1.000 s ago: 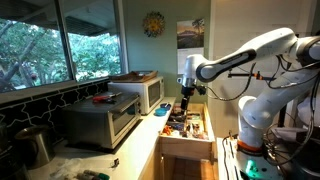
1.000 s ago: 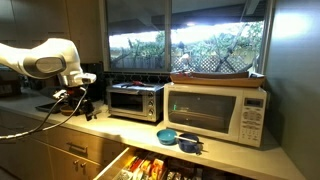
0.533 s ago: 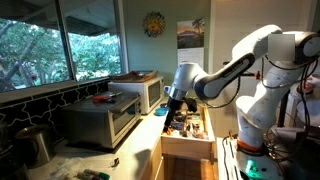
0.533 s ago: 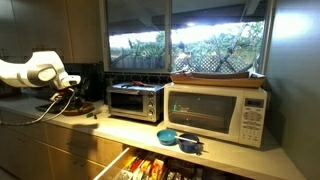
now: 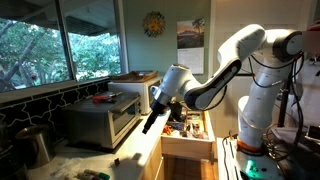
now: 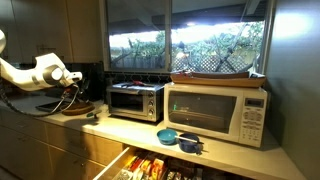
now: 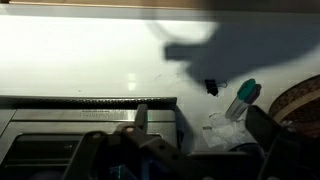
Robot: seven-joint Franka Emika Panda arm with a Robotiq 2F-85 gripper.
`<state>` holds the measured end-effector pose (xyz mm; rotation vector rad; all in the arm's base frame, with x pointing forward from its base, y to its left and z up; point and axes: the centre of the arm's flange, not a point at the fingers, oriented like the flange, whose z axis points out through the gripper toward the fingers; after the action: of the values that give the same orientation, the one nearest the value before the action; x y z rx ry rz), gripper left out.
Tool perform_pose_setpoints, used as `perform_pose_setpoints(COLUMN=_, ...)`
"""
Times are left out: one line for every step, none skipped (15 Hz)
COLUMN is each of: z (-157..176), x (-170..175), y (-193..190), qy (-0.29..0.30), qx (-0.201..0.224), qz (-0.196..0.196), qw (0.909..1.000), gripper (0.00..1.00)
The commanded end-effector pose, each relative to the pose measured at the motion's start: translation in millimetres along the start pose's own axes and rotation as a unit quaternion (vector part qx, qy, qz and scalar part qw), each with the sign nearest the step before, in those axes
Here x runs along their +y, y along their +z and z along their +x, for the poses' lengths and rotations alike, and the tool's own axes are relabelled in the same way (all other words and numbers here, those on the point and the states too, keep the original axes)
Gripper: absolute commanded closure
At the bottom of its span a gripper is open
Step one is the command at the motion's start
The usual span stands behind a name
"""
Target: Put the brown marker in the basket
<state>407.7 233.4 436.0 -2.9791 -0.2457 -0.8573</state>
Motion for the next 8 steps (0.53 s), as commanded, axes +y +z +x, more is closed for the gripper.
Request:
perform_pose_setpoints(z=12.5, x=-17.3, y=28.7, qy=0.036, qx=-0.018, qz=-0.005, qw=0.9992, gripper=0.0)
perform_pose_setpoints(z=24.6, x=-40.1, y=54.2, qy=0.054, qx=-0.025, qz=-0.01, qw=0.9982, gripper=0.0)
perform_pose_setpoints(z=28.9, x=-50.3, y=65.2, qy=0.058, qx=-0.024, qz=-0.018, qw=0.9979, gripper=0.0)
perform_pose_setpoints(z=34.6, x=-60.3, y=71.5, qy=0.061, qx=-0.022, qz=-0.022, qw=0.9977, gripper=0.0)
perform_pose_setpoints(z=41.1, x=-69.2, y=80.4, qy=0.064, qx=-0.02, qz=-0.024, qw=0.9974, gripper=0.0)
perform_pose_setpoints(z=49.2, x=-78.2, y=87.5, qy=0.067, qx=-0.015, qz=-0.033, qw=0.9971, gripper=0.0)
perform_pose_setpoints(z=59.3, x=-85.4, y=92.5, qy=0.068, qx=-0.011, qz=-0.034, qw=0.997, gripper=0.0)
perform_pose_setpoints(z=68.5, x=-89.7, y=98.4, qy=0.078, qx=-0.007, qz=-0.033, qw=0.9964, gripper=0.0)
